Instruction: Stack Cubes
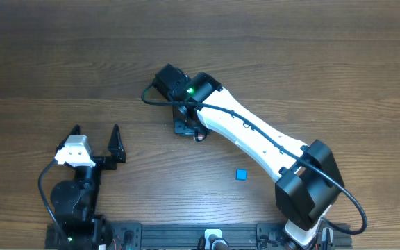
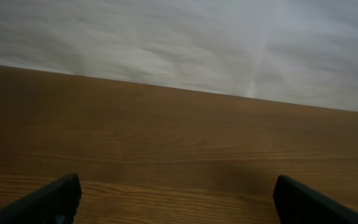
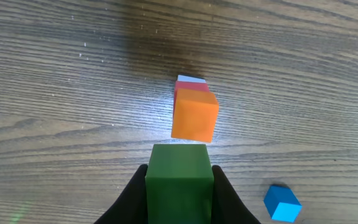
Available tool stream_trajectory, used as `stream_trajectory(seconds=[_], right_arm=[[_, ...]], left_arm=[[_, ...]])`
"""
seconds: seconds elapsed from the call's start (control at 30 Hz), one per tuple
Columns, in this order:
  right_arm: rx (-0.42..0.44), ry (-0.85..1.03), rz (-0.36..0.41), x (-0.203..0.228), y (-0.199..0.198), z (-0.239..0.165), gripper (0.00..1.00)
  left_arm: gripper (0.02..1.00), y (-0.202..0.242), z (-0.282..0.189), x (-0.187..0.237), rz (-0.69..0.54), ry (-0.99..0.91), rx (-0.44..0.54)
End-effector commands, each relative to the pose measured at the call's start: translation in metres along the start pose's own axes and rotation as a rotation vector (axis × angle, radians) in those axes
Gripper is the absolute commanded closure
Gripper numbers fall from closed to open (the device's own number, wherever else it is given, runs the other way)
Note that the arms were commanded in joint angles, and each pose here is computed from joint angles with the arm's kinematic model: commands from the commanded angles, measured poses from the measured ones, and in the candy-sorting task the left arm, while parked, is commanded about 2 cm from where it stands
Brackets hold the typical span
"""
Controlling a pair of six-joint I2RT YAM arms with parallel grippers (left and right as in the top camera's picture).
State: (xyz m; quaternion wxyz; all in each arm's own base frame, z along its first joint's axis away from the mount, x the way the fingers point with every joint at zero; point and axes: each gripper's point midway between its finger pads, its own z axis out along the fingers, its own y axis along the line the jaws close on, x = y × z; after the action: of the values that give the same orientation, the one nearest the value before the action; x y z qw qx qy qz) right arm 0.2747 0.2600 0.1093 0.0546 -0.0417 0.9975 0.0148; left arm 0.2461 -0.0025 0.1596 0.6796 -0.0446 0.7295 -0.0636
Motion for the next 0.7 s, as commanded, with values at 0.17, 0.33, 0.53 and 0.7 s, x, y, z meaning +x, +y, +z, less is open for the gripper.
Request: stream_trajectory(seconds=[0.17,0.33,0.53,0.7], right_arm=[[0.018,-0.012,0.043,-0.006,-0.004,0.005,0.989],[0.029,-0.003,0.051,-0.008,-0.006,0.012,0.989],[0.041,-0.001,0.081,-0.012,-0.011,0.016,0.989],[0.05,0.009,0.082,-0.012,-0.011,0.022,0.989]], left_arm=[[0.018,0.0,0.0,0.001,0.014,0.0,0.002],[0.018,0.0,0.0,0.001,0.014,0.0,0.002],[0.018,0.0,0.0,0.001,0.014,0.0,0.002],[0.02,0.0,0.0,0.001,0.014,0.0,0.002]])
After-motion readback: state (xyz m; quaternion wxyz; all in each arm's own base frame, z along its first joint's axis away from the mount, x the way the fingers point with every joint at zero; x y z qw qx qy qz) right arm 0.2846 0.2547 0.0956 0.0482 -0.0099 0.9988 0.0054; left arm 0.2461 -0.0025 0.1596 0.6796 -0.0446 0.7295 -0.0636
